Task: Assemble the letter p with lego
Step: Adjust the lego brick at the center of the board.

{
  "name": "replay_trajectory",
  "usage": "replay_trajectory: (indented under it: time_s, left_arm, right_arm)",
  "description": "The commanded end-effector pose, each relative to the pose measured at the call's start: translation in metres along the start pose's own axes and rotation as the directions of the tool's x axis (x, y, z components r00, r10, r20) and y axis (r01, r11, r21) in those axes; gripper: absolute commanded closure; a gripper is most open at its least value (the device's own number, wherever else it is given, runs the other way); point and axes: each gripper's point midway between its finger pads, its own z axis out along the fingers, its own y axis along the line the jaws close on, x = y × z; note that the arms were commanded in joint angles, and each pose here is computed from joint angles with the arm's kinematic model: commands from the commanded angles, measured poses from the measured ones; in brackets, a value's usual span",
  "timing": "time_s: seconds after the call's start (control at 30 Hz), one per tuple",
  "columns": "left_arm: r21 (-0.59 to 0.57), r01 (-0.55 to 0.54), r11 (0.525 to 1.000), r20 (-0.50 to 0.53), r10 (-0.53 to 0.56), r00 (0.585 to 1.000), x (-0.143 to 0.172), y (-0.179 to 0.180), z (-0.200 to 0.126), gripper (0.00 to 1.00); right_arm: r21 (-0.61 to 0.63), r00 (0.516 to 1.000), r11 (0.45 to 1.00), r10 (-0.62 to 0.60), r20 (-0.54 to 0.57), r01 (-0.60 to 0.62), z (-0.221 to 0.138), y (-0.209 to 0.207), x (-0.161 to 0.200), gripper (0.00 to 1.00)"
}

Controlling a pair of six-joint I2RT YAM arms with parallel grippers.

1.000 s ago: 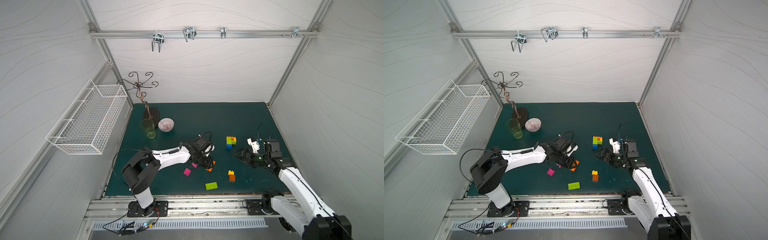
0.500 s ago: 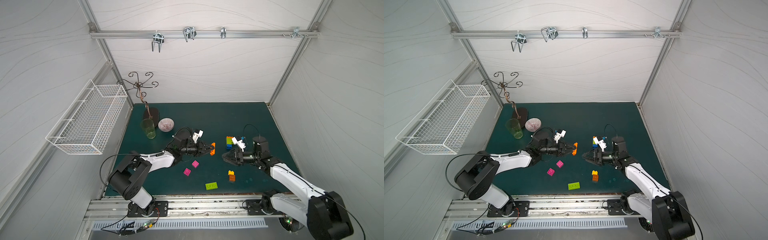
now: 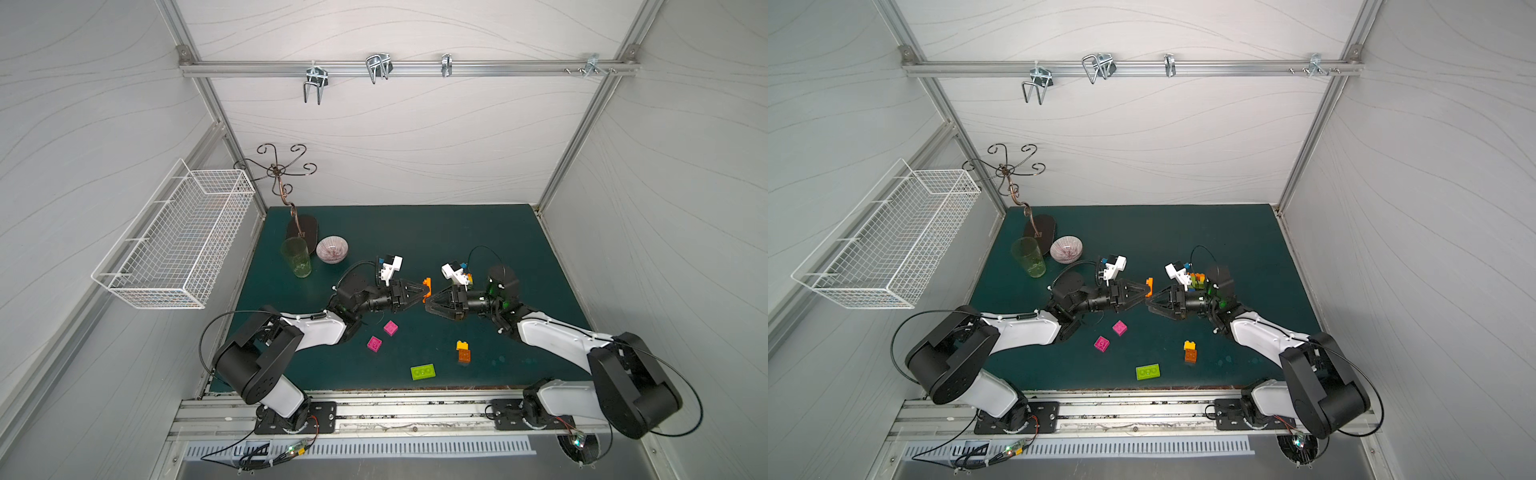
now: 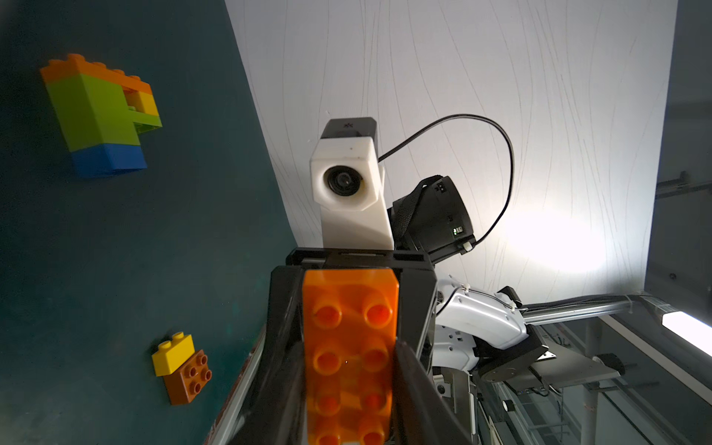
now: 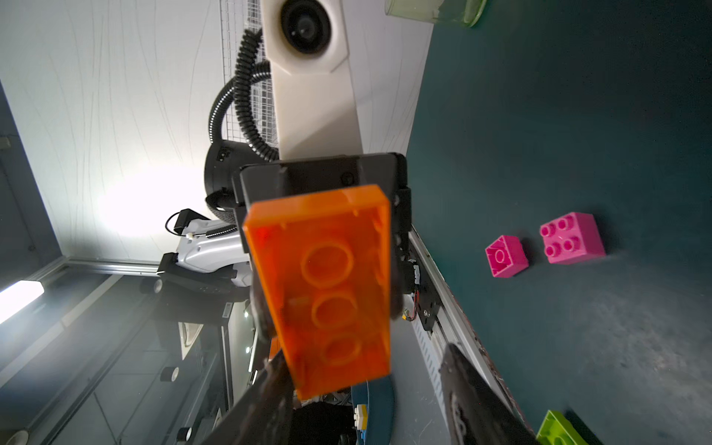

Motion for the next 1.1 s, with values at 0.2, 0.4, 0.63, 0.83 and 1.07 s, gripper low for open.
replay_trajectory:
  time_s: [0.2,0.4,0.63,0.83,1.07]
  left_arm:
    - [0.132,-0.066,0.989,0.029,0.063,0.998,-0.002,-0.032,-0.001,0.63]
    - [0.142,-0.057,0.988,0.037,0.052,0.998,-0.003,-0.027,0.0,0.62]
    - [0.02,-0.058,0.998,0.081,0.056,0.995,-0.015,-0.008,-0.016,0.19]
    - [-0.377,0.01,0.926,0.131,0.043,0.99,-0.03,0.039,-0.076,0.01]
    - [-0.639,0.194,0.745,0.314,0.022,0.949,-0.028,0.062,-0.176,0.01]
  right_arm:
    - [-0.049,0.997,0.996,-0.07,0.009,0.071,0.004,0.025,-0.01,0.61]
    - [-0.052,0.998,0.996,-0.069,0.008,0.069,0.005,0.025,-0.01,0.77]
    - [0.033,0.997,0.997,-0.071,-0.03,0.072,0.004,0.009,-0.004,0.79]
    - [0.391,0.984,0.909,-0.09,-0.153,0.144,-0.011,-0.043,0.013,0.77]
    - [0.692,0.924,0.637,-0.09,-0.371,0.34,-0.015,-0.113,0.018,0.78]
